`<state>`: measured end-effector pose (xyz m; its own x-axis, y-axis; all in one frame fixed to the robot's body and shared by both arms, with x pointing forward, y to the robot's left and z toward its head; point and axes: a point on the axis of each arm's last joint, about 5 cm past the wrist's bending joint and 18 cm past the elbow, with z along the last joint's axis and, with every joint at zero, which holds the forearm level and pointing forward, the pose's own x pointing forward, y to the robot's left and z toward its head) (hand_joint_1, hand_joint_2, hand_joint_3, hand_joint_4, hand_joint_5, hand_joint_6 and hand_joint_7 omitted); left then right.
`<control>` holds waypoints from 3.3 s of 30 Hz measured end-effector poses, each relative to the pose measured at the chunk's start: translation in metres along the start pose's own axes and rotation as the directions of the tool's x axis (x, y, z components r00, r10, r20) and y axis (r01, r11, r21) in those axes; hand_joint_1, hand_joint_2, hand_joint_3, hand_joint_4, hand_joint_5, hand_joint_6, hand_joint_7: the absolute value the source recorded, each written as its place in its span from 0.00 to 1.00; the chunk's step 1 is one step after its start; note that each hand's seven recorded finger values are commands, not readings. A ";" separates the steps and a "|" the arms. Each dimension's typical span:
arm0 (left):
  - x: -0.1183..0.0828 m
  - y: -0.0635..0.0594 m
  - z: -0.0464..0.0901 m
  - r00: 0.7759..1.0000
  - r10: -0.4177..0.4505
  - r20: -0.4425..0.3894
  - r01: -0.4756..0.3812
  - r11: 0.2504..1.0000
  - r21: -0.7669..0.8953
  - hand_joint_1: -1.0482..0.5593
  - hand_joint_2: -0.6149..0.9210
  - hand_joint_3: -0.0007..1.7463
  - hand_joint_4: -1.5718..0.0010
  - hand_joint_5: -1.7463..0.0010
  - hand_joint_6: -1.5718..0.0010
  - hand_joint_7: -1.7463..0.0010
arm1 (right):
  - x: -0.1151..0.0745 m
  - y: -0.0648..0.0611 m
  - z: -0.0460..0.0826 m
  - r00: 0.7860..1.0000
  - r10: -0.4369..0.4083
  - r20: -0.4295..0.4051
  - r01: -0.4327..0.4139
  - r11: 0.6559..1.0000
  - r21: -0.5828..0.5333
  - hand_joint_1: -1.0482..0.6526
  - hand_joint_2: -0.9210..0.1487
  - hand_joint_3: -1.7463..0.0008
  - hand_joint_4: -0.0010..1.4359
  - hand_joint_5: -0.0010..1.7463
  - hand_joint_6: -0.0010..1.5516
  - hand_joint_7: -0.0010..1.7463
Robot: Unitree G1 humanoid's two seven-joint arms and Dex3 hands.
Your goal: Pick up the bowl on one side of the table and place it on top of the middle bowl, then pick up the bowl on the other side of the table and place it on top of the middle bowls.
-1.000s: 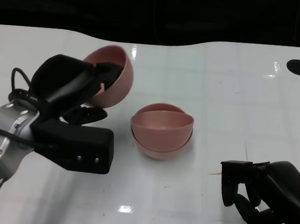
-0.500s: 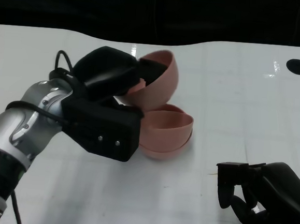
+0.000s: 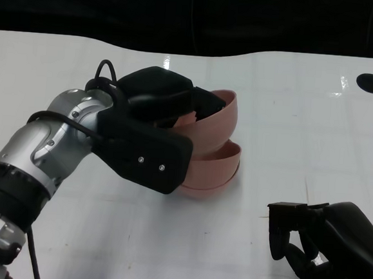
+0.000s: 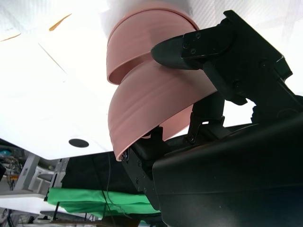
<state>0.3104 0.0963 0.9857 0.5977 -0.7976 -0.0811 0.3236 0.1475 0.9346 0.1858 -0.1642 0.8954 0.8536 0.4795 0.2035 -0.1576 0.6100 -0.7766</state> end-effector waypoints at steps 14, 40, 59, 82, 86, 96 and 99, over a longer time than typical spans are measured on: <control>0.005 0.001 0.001 0.993 -0.102 -0.051 0.105 0.992 0.068 0.28 1.00 0.10 0.74 0.76 0.69 0.97 | 0.000 0.001 0.000 1.000 0.005 -0.006 -0.005 1.000 -0.010 0.55 0.66 0.13 0.68 1.00 0.51 0.93; -0.044 0.002 -0.004 0.996 0.070 -0.059 -0.067 0.996 0.054 0.13 1.00 0.17 0.96 0.87 0.89 1.00 | 0.001 0.000 0.000 1.000 0.003 -0.006 -0.003 1.000 -0.005 0.57 0.67 0.12 0.68 1.00 0.52 0.93; -0.131 -0.071 -0.013 0.840 0.494 -0.224 -0.541 0.735 -0.409 0.33 1.00 0.15 0.72 0.20 0.73 0.44 | 0.000 0.001 -0.002 1.000 0.005 -0.009 -0.005 1.000 -0.004 0.56 0.68 0.11 0.68 1.00 0.52 0.93; -0.160 -0.116 0.023 0.759 0.418 -0.499 -0.631 0.281 -0.723 0.54 0.77 0.66 0.50 0.01 0.55 0.11 | 0.000 -0.001 -0.004 1.000 -0.003 -0.015 0.004 1.000 0.009 0.56 0.68 0.12 0.68 1.00 0.52 0.93; -0.159 -0.120 0.021 0.761 0.363 -0.538 -0.640 0.283 -0.714 0.52 0.75 0.64 0.49 0.00 0.56 0.05 | 0.000 -0.002 -0.004 1.000 -0.001 -0.019 0.001 1.000 0.011 0.56 0.67 0.12 0.67 1.00 0.51 0.93; -0.160 -0.117 0.014 0.786 0.310 -0.534 -0.615 0.311 -0.725 0.50 0.71 0.66 0.46 0.00 0.54 0.03 | 0.000 -0.002 -0.005 1.000 0.001 -0.027 -0.001 1.000 0.013 0.56 0.67 0.12 0.68 1.00 0.52 0.93; -0.160 -0.117 0.014 0.789 0.308 -0.532 -0.612 0.312 -0.727 0.51 0.70 0.69 0.46 0.00 0.53 0.03 | 0.000 -0.002 -0.005 0.999 0.001 -0.032 -0.001 1.000 0.013 0.56 0.67 0.12 0.68 1.00 0.52 0.93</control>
<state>0.1667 0.1984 0.8945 0.9613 -0.2726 0.0402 0.2682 0.9592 0.0895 0.1882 -0.1687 0.8942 0.8689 0.4599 0.1830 -0.1651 0.6179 -0.7687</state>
